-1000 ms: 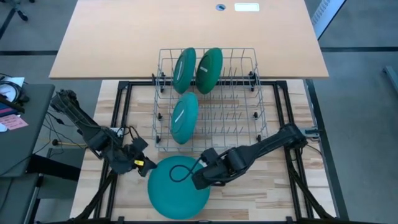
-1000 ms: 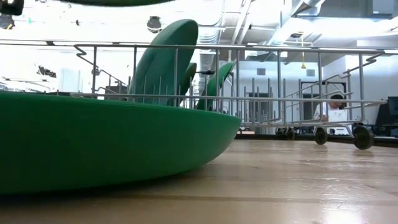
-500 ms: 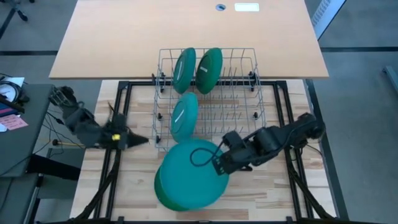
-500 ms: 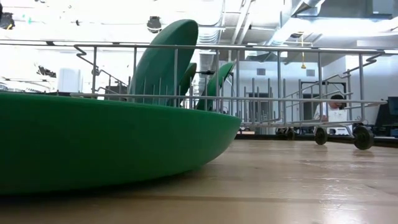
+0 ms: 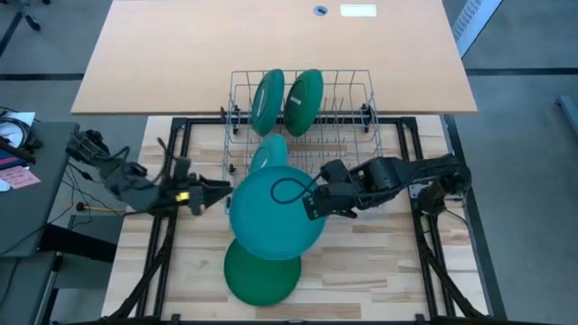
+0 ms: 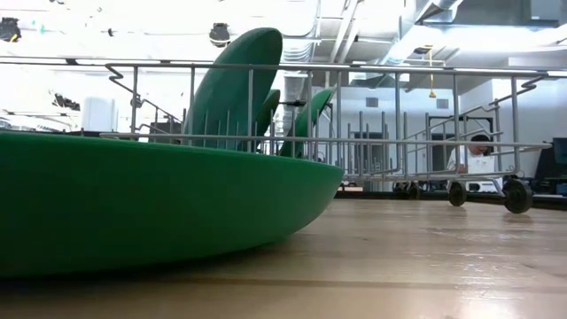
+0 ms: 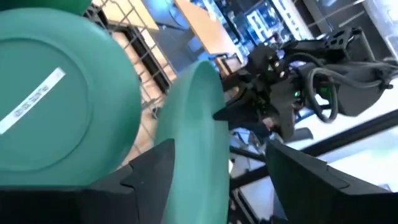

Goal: Sort dishes
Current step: Put the blue plate into the dish rack

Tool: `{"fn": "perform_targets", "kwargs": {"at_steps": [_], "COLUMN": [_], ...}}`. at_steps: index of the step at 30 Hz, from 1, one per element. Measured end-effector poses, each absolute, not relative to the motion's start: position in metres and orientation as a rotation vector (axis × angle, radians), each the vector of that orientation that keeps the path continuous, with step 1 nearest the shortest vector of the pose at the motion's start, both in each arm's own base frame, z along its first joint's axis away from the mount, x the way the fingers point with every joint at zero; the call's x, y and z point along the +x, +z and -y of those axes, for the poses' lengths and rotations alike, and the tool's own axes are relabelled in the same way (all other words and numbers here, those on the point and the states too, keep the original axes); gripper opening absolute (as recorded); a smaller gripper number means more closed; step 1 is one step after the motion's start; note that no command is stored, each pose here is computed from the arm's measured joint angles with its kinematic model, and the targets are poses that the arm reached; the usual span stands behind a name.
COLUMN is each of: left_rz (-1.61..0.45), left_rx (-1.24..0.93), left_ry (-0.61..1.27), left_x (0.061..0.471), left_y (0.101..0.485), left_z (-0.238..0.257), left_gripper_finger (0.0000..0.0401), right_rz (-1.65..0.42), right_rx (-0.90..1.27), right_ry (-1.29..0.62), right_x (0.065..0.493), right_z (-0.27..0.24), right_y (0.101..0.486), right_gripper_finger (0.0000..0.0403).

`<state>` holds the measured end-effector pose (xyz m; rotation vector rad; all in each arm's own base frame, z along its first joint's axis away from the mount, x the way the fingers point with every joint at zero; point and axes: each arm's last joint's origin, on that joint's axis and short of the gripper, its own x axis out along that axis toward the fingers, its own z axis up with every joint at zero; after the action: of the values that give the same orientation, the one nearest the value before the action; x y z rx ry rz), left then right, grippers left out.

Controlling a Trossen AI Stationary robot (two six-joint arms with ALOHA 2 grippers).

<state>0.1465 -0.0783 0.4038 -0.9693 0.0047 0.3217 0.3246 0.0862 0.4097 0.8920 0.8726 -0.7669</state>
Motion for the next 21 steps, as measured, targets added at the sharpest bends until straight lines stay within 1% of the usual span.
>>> {"fn": "perform_targets", "kwargs": {"at_steps": [3, 10, 12, 15, 18, 21], "left_rz": [-0.012, -0.076, -0.106, -0.125, -0.094, -0.06], "left_rx": [-0.921, -0.829, -0.809, -0.8, -0.799, -0.77], "left_ry": [0.352, 0.432, 0.452, 0.469, 0.445, 0.44], "left_x": [0.163, 0.196, 0.201, 0.205, 0.2, 0.192], "left_y": [0.407, 0.41, 0.411, 0.417, 0.435, 0.455], "left_z": [0.084, 0.09, 0.09, 0.089, 0.085, 0.081], "left_gripper_finger": [0.0251, 0.0249, 0.0237, 0.0205, 0.0174, 0.0157], "right_rz": [-0.877, -0.868, -0.869, -0.877, -0.896, -0.893], "right_rx": [0.869, 0.848, 0.843, 0.828, 0.815, 0.813], "right_ry": [-0.762, -0.75, -0.746, -0.741, -0.751, -0.744], "right_x": [0.326, 0.328, 0.327, 0.325, 0.321, 0.32], "right_z": [-0.08, -0.071, -0.071, -0.07, -0.069, -0.069], "right_y": [0.41, 0.414, 0.416, 0.418, 0.419, 0.421], "right_gripper_finger": [0.0, 0.0, 0.0, 0.0, 0.0, 0.0]}}
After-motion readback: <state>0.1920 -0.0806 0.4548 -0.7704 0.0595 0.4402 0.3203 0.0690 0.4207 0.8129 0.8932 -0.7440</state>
